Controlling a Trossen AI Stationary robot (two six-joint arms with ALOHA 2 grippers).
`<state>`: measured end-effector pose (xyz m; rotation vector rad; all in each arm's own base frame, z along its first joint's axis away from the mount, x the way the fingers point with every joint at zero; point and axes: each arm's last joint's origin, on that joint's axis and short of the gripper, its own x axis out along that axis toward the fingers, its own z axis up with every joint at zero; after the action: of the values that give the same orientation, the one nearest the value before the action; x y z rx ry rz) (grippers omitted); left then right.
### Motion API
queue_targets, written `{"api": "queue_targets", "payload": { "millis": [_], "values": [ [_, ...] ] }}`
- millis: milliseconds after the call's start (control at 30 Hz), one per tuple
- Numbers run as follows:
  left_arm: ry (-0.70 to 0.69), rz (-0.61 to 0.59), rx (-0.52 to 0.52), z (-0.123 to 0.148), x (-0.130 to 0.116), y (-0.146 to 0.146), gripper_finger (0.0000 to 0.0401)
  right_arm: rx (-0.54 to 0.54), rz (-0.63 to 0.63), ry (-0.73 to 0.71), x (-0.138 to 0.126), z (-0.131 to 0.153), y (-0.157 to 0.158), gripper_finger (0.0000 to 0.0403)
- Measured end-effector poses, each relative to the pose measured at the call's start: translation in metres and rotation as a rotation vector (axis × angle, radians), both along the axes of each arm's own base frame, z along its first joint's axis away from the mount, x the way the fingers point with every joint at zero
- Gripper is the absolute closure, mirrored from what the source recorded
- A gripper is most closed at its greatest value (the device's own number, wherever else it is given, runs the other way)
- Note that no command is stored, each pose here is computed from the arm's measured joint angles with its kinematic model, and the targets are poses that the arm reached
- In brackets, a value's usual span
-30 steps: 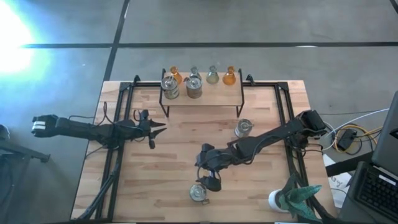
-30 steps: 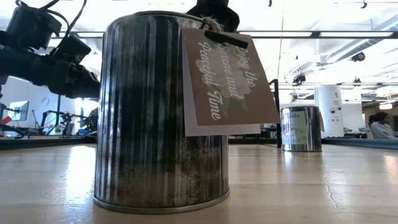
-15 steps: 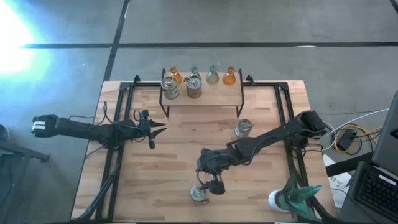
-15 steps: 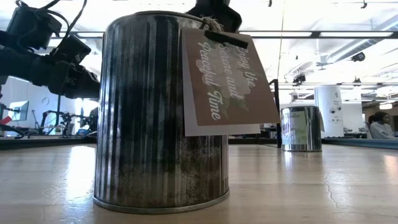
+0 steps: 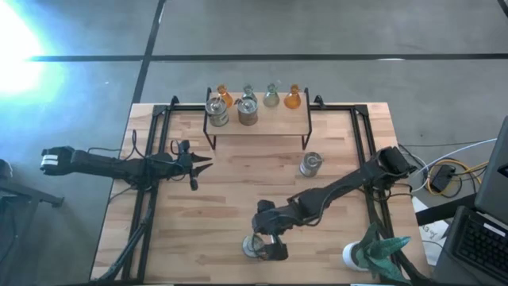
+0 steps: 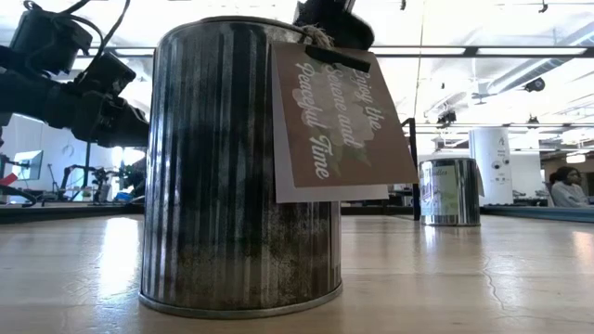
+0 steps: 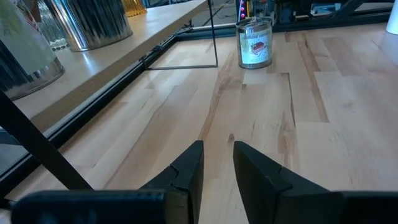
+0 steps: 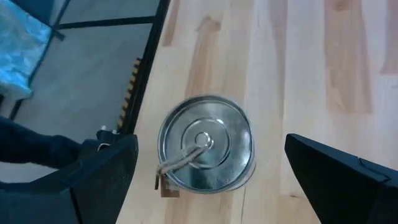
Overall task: Pick & Place candle stick holders
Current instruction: Put the jar candle on the shelf aligned with the other jar candles
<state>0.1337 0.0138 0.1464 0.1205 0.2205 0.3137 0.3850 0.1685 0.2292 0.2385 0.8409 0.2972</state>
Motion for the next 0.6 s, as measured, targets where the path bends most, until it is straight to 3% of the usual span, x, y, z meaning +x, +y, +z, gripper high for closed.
{"api": "queue_targets", "payload": {
  "millis": [200, 600],
  "values": [
    [0.008, 0.000, 0.000, -0.001, 0.000, 0.000, 0.0309, -0.119, -0.038, 0.034, 0.009, -0.002, 0.023, 0.0003],
    [0.032, 0.000, -0.001, -0.003, -0.001, 0.000, 0.0309, -0.282, 0.021, 0.239, 0.041, 0.000, 0.054, 0.0003]
  ]
}}
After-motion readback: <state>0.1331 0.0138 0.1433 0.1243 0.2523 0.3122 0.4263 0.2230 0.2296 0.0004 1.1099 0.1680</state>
